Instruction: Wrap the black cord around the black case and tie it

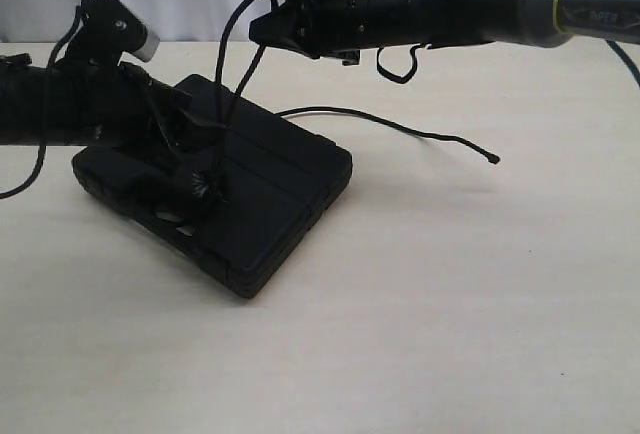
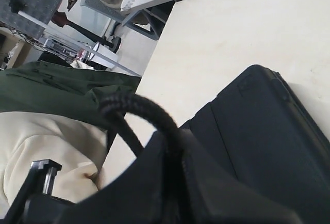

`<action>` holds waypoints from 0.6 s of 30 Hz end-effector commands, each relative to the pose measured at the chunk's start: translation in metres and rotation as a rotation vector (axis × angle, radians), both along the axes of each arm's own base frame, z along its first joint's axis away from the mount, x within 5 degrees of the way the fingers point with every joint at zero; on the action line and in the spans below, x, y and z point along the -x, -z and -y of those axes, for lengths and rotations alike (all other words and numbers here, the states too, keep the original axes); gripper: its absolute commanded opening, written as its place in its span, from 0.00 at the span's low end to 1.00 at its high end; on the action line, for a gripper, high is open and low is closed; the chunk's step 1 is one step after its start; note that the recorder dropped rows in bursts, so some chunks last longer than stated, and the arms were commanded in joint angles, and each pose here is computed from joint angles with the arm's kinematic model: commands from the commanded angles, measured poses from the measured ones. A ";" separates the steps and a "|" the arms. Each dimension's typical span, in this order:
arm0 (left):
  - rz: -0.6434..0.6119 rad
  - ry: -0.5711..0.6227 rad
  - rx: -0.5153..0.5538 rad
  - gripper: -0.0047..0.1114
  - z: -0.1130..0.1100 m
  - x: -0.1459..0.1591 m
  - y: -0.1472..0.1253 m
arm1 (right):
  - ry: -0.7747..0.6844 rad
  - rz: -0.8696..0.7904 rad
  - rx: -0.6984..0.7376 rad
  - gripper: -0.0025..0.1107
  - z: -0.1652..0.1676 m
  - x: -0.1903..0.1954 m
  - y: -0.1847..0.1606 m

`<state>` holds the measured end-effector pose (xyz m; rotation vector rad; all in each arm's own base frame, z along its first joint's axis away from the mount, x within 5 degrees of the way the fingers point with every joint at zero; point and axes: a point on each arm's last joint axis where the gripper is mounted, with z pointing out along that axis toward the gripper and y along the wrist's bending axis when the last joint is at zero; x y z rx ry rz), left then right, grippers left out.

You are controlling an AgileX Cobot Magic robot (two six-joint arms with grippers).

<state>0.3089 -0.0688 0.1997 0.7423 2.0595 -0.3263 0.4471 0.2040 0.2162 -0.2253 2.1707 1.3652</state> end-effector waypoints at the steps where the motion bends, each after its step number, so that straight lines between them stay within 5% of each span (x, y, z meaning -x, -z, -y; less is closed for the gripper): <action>1: -0.066 0.066 0.057 0.53 0.008 0.004 0.021 | 0.001 0.005 -0.006 0.07 0.012 -0.003 -0.004; 6: -0.214 0.064 0.058 0.53 0.010 -0.009 0.071 | -0.013 -0.014 -0.019 0.07 0.011 -0.002 -0.004; 9: -0.207 0.134 0.141 0.53 0.019 -0.020 0.074 | -0.013 -0.014 -0.019 0.07 0.011 -0.002 -0.004; 14: -0.213 0.092 0.091 0.52 0.016 -0.034 0.084 | -0.016 -0.011 -0.017 0.07 0.011 -0.001 -0.004; 18: -0.218 0.073 0.043 0.29 0.012 -0.035 0.086 | -0.011 -0.013 -0.006 0.07 0.023 -0.005 -0.003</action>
